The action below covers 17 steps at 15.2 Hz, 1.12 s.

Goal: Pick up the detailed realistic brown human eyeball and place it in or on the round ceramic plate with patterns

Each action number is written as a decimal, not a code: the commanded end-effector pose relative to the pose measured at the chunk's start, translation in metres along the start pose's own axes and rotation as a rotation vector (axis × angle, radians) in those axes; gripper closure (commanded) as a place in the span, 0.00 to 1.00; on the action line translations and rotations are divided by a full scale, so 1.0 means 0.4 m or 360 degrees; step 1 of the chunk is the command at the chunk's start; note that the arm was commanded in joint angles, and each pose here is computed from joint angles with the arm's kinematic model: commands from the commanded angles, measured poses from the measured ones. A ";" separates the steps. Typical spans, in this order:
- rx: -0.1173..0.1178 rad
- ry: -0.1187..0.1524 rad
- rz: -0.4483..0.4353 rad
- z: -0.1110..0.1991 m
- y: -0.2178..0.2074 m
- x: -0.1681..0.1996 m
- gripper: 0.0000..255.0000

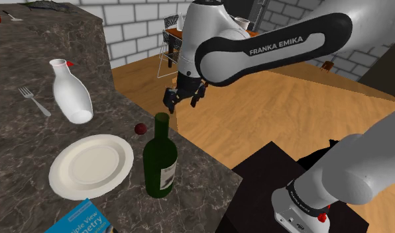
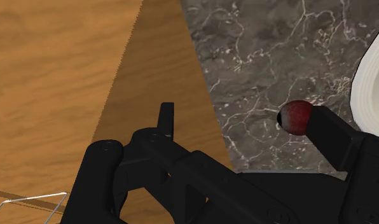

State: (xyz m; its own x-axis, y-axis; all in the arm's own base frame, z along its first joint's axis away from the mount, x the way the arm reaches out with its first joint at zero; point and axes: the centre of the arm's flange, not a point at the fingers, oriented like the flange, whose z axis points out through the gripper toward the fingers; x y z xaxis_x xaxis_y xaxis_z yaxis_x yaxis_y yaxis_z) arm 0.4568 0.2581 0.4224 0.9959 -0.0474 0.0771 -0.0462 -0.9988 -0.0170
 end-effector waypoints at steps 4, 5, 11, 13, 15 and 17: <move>0.0007 0.0003 0.0025 0.100 -0.120 0.066 0.00; 0.0008 0.0003 0.0029 0.119 -0.144 0.079 0.00; 0.0013 0.0005 0.0056 0.231 -0.283 0.161 0.00; 0.0014 0.0006 0.0063 0.262 -0.322 0.183 0.00; 0.0014 0.0006 0.0063 0.289 -0.322 0.183 0.00; 0.0014 0.0006 0.0063 0.315 -0.322 0.184 0.00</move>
State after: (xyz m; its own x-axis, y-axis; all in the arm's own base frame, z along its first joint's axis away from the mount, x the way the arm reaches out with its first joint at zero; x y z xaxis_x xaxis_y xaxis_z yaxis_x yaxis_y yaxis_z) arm 0.5455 0.3847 0.3095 0.9931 -0.0866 0.0793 -0.0846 -0.9960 -0.0285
